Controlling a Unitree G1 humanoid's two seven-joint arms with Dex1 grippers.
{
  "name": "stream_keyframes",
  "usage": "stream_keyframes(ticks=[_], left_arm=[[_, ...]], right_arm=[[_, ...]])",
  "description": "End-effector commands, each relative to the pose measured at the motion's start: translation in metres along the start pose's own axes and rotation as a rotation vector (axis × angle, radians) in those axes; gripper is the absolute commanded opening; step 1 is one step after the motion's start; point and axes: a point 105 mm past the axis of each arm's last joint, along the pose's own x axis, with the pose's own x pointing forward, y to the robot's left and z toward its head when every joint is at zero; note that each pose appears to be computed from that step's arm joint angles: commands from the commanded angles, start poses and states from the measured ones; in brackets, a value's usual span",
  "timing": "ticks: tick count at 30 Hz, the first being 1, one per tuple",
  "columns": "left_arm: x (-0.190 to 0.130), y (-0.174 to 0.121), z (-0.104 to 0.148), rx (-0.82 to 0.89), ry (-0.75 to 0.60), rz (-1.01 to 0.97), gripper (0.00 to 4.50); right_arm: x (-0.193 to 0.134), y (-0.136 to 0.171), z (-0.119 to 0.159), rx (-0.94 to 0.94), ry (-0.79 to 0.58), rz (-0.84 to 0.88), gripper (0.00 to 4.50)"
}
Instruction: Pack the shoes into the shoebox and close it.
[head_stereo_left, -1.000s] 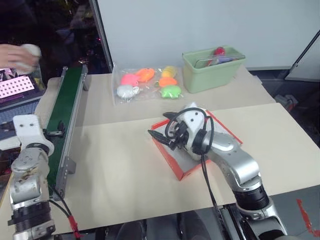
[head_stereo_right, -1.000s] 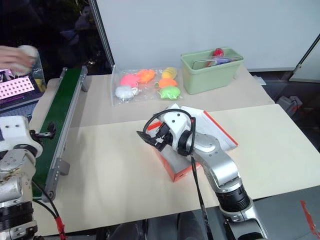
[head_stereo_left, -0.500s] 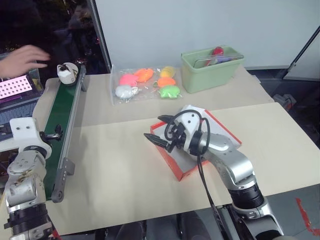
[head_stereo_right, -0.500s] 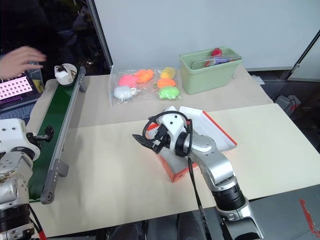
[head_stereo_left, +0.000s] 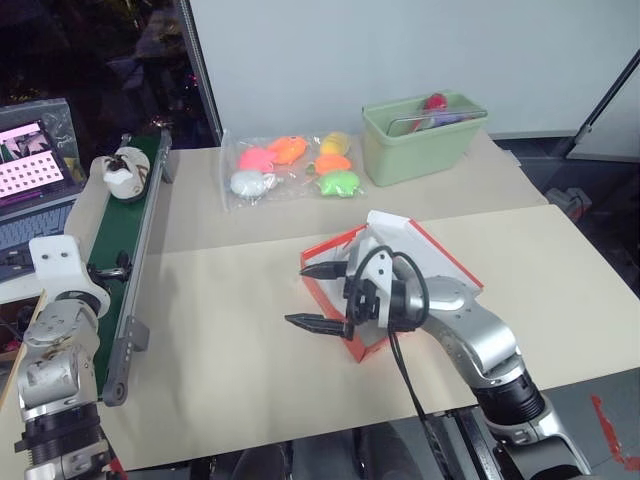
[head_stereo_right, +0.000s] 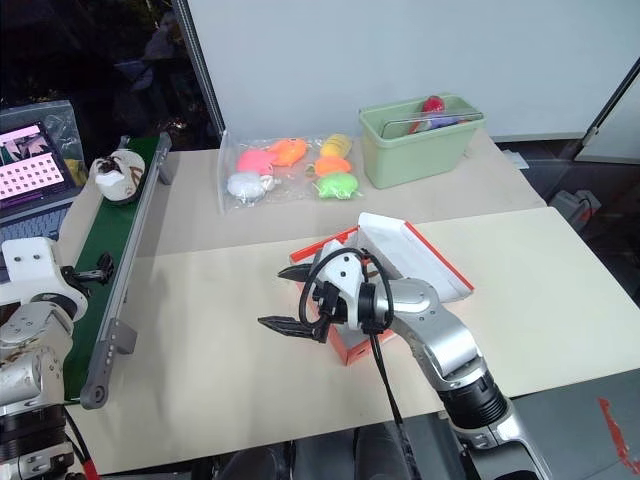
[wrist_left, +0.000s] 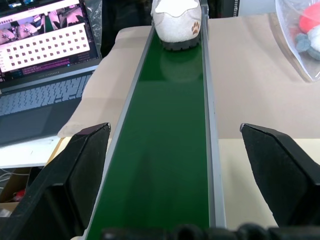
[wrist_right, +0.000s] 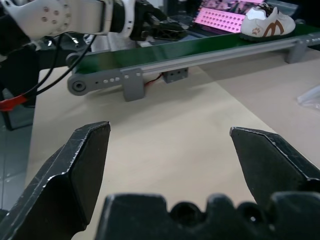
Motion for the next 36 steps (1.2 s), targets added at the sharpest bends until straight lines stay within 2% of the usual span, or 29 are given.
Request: stream_keyframes(ticks=[1, 21, 30, 33, 36], left_arm=[[-0.006, 0.006, 0.014, -0.003, -0.052, 0.021, 4.48], [-0.006, 0.005, 0.010, -0.008, -0.028, 0.032, 4.48], [0.000, 0.002, -0.004, -0.096, 0.080, 0.067, 4.48], [0.001, -0.005, 0.003, -0.147, 0.073, 0.056, 3.76], [0.003, -0.009, 0.010, -0.161, 0.069, 0.043, 2.75]], right_arm=[[-0.002, 0.008, 0.007, -0.048, -0.025, 0.063, 4.50], [-0.005, -0.003, 0.009, -0.038, -0.025, 0.041, 4.50], [-0.010, -0.005, 0.019, -0.044, -0.042, 0.016, 4.50], [-0.010, -0.007, 0.024, -0.045, -0.051, 0.006, 4.50], [-0.011, -0.010, 0.027, -0.046, -0.057, -0.005, 4.50]])
